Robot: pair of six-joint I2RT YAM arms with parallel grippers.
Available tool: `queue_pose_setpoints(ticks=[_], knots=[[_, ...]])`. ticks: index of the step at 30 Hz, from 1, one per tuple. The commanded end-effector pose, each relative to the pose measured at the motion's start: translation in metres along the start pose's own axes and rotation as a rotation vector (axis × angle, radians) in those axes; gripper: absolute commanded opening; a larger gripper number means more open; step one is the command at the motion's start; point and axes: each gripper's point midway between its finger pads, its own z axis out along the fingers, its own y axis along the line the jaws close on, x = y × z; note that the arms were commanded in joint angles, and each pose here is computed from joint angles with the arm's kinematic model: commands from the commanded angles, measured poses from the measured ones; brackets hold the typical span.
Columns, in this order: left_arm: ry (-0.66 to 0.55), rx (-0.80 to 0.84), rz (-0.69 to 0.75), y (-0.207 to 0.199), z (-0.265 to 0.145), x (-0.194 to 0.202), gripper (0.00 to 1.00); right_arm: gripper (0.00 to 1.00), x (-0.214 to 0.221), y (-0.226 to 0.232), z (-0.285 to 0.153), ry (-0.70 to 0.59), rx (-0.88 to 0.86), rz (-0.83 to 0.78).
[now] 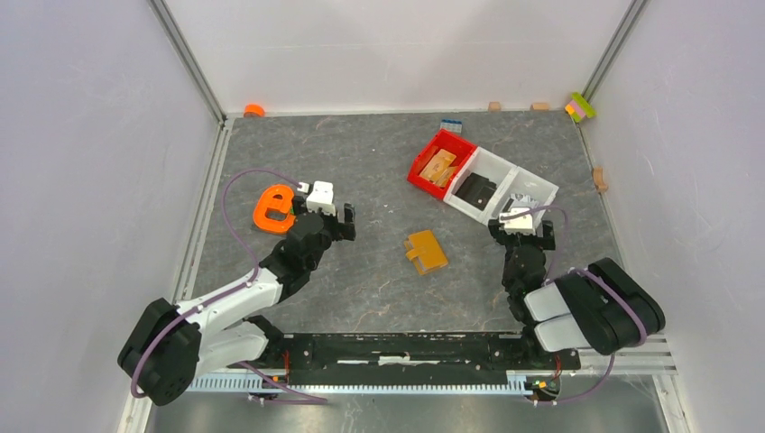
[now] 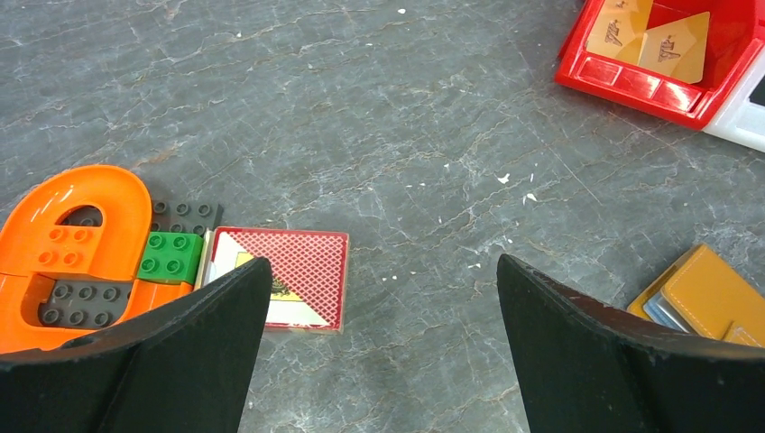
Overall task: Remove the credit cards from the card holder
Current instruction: Reset both arms
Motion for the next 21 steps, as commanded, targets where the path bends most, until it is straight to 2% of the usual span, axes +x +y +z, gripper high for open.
queue_pose_setpoints(ticks=[1, 5, 8, 10, 11, 12, 15, 21], knots=[[-0.062, -0.033, 0.014, 0.007, -0.001, -0.013, 1.00, 0.98, 0.009, -0.039, -0.029, -0.050, 0.110, 0.062], [-0.062, -0.041, 0.024, 0.009, -0.001, -0.012, 1.00, 0.97, 0.011, -0.035, -0.023, -0.045, 0.080, 0.062], [-0.069, -0.071, 0.043, 0.016, -0.003, -0.012, 1.00, 0.91, 0.015, -0.031, -0.022, -0.033, 0.059, 0.065], [-0.089, -0.092, 0.062, 0.021, -0.005, -0.015, 1.00, 0.91, 0.017, -0.029, -0.021, -0.032, 0.035, 0.083], [-0.097, -0.097, 0.083, 0.024, -0.007, -0.015, 1.00, 0.97, 0.021, -0.034, -0.020, -0.025, 0.052, 0.116], [-0.106, -0.103, 0.108, 0.027, -0.009, -0.015, 1.00, 0.98, 0.021, -0.039, -0.017, -0.019, 0.090, 0.113], [-0.154, -0.176, 0.154, 0.043, -0.013, -0.016, 1.00, 0.98, 0.031, -0.032, -0.013, 0.028, 0.059, 0.115], [-0.174, -0.287, 0.204, 0.071, -0.018, -0.013, 1.00, 0.98, 0.025, -0.036, -0.014, 0.000, 0.069, 0.122]])
